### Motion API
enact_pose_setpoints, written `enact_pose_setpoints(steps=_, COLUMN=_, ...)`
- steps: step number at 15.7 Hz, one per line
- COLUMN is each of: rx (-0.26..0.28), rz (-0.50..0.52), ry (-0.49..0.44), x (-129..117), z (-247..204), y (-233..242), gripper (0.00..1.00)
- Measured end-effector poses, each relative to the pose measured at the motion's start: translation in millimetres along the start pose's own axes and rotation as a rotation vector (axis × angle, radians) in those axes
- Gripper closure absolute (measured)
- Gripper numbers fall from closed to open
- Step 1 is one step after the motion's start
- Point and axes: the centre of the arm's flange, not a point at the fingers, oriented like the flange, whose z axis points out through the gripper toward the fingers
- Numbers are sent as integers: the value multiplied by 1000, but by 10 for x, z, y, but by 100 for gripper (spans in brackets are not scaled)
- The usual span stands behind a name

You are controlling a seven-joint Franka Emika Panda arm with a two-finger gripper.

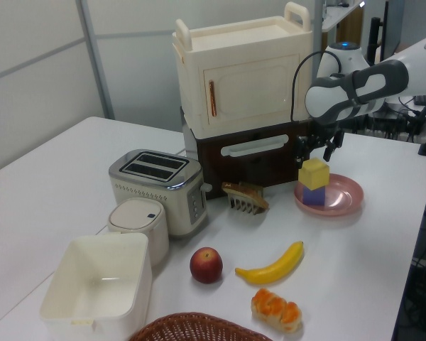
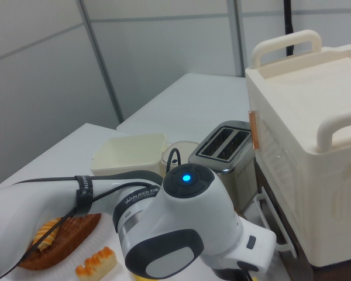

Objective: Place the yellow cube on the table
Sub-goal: 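Close the gripper on the yellow cube and lift it off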

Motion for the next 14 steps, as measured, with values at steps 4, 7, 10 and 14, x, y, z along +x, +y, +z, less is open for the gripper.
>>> enact_pose_setpoints(steps=4, rx=0, rz=1, ry=0, x=9, z=61, y=5, gripper=0)
enact_pose_setpoints(steps=7, rx=-3, rz=-2, ry=-5, x=7, z=93, y=7, gripper=0)
enact_pose_setpoints(steps=10, rx=-4, rz=-4, ry=-13, x=3, z=143, y=10, gripper=0)
enact_pose_setpoints(steps=14, rx=-6, rz=-7, ry=-22, x=-1, z=198, y=13, gripper=0)
